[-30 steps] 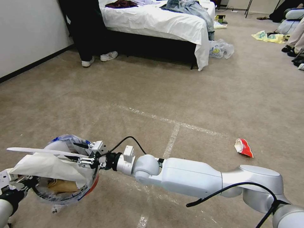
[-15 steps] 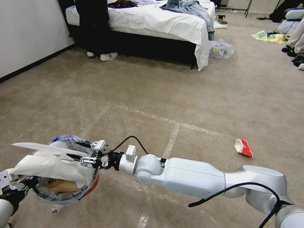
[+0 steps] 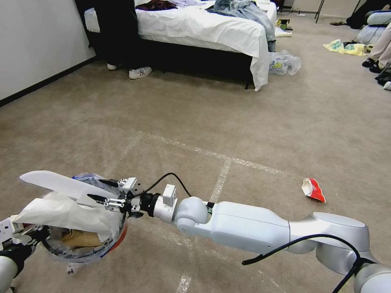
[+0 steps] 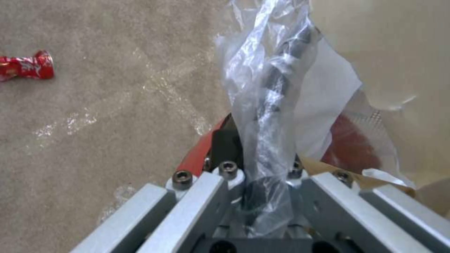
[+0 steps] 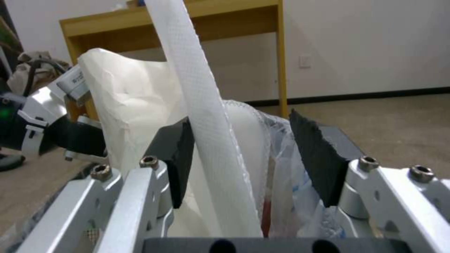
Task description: Pick up the trash bin and place the garbage on the floor into it.
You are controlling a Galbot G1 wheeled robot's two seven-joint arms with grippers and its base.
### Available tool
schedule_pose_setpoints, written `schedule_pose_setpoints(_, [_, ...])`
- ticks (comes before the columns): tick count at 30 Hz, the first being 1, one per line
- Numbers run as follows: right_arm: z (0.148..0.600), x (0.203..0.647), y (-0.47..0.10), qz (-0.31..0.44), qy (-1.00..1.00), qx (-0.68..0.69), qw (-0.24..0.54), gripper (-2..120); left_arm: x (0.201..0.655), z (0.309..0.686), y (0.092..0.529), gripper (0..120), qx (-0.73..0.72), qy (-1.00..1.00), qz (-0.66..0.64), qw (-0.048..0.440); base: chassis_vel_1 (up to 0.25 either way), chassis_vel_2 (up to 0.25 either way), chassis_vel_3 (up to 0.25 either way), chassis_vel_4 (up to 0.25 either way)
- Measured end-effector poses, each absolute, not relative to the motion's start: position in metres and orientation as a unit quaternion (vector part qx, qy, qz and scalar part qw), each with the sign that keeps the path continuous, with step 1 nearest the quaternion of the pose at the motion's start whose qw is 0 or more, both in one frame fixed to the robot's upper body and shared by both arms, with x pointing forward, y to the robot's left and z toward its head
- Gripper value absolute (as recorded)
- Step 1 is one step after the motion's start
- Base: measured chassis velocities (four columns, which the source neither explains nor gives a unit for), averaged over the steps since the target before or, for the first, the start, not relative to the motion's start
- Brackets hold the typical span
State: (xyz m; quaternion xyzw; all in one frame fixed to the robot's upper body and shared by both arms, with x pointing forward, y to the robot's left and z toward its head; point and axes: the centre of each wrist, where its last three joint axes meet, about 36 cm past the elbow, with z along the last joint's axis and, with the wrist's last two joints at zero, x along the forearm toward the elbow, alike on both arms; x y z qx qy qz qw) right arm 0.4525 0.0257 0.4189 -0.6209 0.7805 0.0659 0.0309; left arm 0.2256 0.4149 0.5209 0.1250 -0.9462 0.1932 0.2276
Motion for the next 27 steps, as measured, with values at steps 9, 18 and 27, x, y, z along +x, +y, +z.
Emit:
schedule_pose_setpoints(9, [0.415,0.449,0.023,0.067,0.78,-0.621,0.026,53,0.226,0.521,0.415,1,0.125,-0.946,0.193,0.227,0.0,0.0,0.0,0.0])
schedule_pose_setpoints(18, [0.417,0.45,0.016,0.066,0.783,-0.618,0.028,53,0.226,0.522,0.416,1,0.124,-0.947,0.192,0.227,0.0,0.0,0.0,0.0])
schedule_pose_setpoints(27, [0.424,0.455,0.015,0.067,0.786,-0.614,0.036,54,0.225,0.521,0.415,1,0.124,-0.946,0.192,0.229,0.0,0.0,0.0,0.0])
